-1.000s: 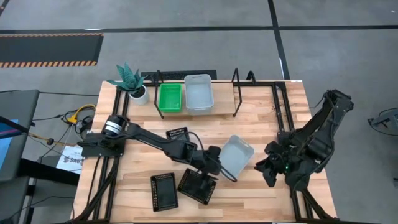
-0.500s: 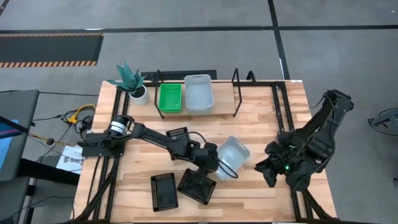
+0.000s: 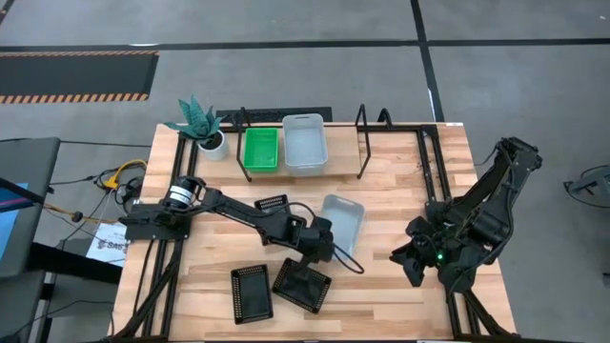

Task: Stack baskets on shelf by color
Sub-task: Stack the gray bin on top of the gray bin on the shelf

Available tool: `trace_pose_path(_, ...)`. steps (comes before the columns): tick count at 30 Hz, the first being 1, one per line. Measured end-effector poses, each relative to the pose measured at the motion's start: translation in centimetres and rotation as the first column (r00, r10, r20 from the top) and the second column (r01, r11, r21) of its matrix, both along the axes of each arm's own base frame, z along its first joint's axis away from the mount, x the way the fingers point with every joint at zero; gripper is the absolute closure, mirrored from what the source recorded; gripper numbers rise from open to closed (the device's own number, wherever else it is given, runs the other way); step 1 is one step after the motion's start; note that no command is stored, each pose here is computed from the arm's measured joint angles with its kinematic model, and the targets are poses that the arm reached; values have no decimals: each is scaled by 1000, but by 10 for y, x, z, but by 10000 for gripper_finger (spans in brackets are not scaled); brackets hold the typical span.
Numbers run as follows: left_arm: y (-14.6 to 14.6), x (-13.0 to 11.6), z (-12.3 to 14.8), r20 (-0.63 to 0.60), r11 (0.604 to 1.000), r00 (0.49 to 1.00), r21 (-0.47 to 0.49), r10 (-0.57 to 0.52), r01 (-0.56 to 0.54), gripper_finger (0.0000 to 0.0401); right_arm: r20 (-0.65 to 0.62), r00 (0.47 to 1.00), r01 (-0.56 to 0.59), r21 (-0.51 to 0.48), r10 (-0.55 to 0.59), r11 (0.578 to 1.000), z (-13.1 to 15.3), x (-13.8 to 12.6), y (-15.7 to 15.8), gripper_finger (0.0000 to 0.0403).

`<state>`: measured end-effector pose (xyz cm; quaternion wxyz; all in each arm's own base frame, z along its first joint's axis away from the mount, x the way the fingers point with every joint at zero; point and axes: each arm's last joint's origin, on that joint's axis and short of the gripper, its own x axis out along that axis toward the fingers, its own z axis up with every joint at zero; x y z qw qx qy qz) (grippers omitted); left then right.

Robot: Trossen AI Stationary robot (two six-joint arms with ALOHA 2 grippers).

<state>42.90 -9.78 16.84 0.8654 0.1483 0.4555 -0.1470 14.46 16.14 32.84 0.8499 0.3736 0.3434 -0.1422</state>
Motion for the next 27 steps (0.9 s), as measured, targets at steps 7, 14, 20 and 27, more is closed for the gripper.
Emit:
trace_pose_path(7,-2,4,10,15,999,999,-12,42,-42,401,2,1000,16,20,-16,1000,0,0,0,285)
trace_pose_path(14,-12,17,72,81,998,995,-39,53,-50,401,14,1000,16,37,-16,999,1,1,1,285)
trace_pose_path(20,-13,12,138,76,998,996,-35,50,-47,401,15,1000,13,33,-14,999,1,1,1,285)
trace_pose_path(27,4,-14,203,66,976,984,132,166,-173,401,24,1000,11,3,-11,1000,1,1,1,285)
